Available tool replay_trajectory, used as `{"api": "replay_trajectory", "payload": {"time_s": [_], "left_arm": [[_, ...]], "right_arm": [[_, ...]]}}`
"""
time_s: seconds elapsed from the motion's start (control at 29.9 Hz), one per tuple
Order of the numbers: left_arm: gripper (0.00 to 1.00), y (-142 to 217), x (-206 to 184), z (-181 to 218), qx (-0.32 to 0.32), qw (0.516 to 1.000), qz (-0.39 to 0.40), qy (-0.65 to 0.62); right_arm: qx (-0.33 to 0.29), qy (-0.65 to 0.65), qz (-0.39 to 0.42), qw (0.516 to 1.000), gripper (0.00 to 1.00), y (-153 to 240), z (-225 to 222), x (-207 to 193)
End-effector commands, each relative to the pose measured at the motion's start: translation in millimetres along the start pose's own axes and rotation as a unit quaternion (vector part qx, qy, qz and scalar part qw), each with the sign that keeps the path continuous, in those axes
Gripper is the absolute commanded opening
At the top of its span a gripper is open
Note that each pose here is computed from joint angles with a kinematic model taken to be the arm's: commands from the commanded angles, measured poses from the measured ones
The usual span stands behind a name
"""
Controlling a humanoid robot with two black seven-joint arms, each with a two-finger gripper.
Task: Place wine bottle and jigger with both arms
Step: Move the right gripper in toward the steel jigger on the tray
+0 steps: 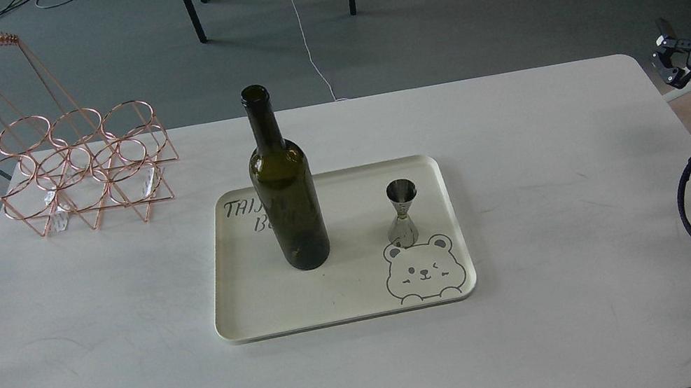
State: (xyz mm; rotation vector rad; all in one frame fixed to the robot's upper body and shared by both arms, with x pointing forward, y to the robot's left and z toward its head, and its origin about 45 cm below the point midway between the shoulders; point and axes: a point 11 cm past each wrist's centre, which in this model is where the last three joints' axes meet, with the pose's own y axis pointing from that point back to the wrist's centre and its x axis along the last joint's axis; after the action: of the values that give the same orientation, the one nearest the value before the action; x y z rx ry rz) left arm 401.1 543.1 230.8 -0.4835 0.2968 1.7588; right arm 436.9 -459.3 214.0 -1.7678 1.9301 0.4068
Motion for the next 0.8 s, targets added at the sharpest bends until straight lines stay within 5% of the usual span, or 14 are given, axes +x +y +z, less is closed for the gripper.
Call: {"api": "replay_trajectory", "payload": {"time_s": [0.0,0.4,0.77], "left_arm": [[0.99,-1,-4,-4,0.001,1.0,-0.004,0.005],[0.99,-5,-12,-5,-0.008,1.0,-0.009,0.02],[0.99,-6,-20,-14,-0.006,0.999,-0.016,0.031]], "right_arm": [[-0.001,-0.004,-0.004,1.0,0.99,-1,2,-4],[-0.002,0.006,-0.05,0.999,0.99,-16,-7,-33],[-0.058,0.27,-0.224,0.935,0.99,-9,-27,-117]]}}
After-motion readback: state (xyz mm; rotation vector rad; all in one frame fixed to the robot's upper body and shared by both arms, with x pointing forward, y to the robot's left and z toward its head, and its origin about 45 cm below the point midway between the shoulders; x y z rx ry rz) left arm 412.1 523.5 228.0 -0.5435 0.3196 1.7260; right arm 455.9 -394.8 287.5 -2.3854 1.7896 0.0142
